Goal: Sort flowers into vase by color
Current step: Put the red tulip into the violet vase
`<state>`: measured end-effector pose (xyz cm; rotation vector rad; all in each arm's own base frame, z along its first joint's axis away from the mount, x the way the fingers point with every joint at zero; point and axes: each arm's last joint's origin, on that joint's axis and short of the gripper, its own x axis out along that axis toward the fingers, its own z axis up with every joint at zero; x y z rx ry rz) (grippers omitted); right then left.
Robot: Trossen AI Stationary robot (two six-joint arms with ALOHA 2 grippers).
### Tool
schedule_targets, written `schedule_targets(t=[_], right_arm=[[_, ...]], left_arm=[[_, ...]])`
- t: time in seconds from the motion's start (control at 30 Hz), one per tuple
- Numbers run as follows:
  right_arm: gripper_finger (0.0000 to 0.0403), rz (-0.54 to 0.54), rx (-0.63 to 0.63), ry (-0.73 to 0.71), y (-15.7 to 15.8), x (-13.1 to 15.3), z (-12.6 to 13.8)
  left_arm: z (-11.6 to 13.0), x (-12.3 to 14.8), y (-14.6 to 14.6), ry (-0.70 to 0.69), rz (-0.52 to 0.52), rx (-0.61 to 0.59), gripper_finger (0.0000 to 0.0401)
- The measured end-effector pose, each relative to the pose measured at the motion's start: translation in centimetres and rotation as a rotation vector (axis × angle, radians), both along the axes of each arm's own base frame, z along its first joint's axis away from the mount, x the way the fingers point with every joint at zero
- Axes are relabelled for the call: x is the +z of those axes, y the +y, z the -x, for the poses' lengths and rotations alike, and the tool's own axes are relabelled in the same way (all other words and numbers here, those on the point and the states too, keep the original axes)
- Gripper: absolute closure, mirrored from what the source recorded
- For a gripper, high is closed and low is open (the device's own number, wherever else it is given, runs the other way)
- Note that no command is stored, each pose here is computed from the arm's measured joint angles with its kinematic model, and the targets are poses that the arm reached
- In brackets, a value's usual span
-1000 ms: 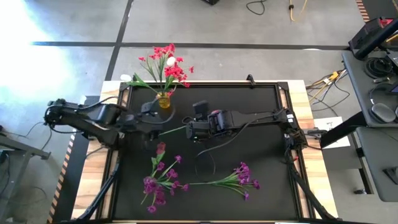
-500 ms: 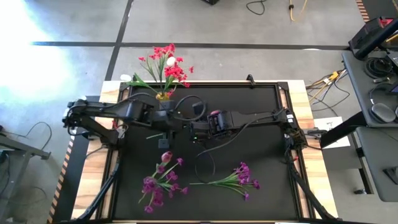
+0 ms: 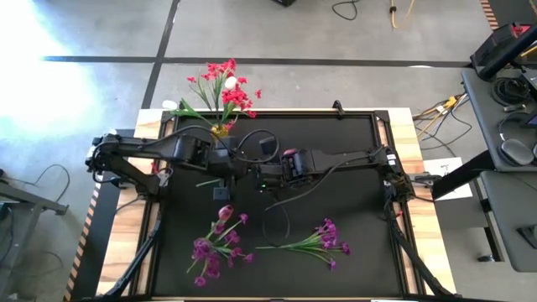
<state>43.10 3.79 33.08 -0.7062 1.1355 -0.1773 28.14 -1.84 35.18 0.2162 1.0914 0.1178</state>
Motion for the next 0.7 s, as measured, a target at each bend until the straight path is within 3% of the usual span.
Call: schedule_targets(t=[0.37, 0.6, 0.7], right_arm=[[0.0385, -0.007, 0.015, -0.022, 0.48, 0.18, -0.08], [0.0385, -0.011, 0.008, -0.027, 0.47, 0.21, -0.06], [0.0385, -0.021, -0.009, -0.037, 0.49, 0.2, -0.06]], left_arm=[[0.14, -0.42, 0.49, 0.032, -0.006, 0.02, 0.0295], [0.14, -0.5, 0.57, 0.037, -0.007, 0.023, 0.0381], [0.18, -0.46, 0.71, 0.036, -0.017, 0.032, 0.0394]])
